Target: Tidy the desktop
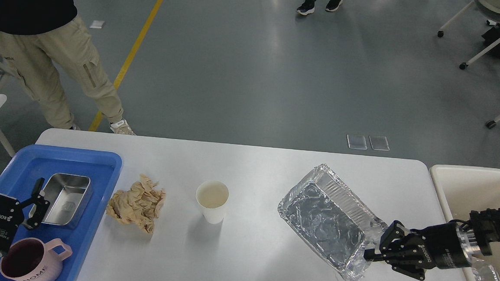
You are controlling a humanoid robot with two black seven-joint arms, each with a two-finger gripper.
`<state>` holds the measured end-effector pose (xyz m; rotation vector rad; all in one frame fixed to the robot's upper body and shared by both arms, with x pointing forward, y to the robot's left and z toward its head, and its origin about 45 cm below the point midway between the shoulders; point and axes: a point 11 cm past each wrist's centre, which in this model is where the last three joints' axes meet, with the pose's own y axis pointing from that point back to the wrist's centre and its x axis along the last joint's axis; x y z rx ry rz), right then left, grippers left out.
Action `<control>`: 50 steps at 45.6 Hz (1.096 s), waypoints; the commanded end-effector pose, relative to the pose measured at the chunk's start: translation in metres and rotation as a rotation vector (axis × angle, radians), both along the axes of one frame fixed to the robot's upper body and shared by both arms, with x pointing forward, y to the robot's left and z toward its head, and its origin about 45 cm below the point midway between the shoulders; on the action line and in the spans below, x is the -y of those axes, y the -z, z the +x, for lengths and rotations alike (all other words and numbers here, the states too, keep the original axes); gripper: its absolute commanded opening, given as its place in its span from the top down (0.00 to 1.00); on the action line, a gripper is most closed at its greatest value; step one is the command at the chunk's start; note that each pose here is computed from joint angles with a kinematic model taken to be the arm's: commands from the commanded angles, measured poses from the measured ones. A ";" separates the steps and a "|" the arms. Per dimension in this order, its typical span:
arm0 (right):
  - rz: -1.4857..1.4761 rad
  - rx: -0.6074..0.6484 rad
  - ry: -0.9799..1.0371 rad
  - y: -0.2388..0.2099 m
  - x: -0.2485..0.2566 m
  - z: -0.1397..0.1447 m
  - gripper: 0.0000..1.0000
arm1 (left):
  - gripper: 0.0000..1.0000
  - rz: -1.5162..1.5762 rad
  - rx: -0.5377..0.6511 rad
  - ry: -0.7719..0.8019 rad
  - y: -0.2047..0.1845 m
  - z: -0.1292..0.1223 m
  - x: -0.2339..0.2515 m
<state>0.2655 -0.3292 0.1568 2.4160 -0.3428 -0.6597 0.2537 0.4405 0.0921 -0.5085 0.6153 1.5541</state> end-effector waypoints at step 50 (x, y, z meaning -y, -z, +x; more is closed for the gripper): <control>0.000 0.007 0.013 -0.002 0.004 0.000 1.00 | 0.03 1.097 -0.382 0.644 -0.127 -0.019 -0.011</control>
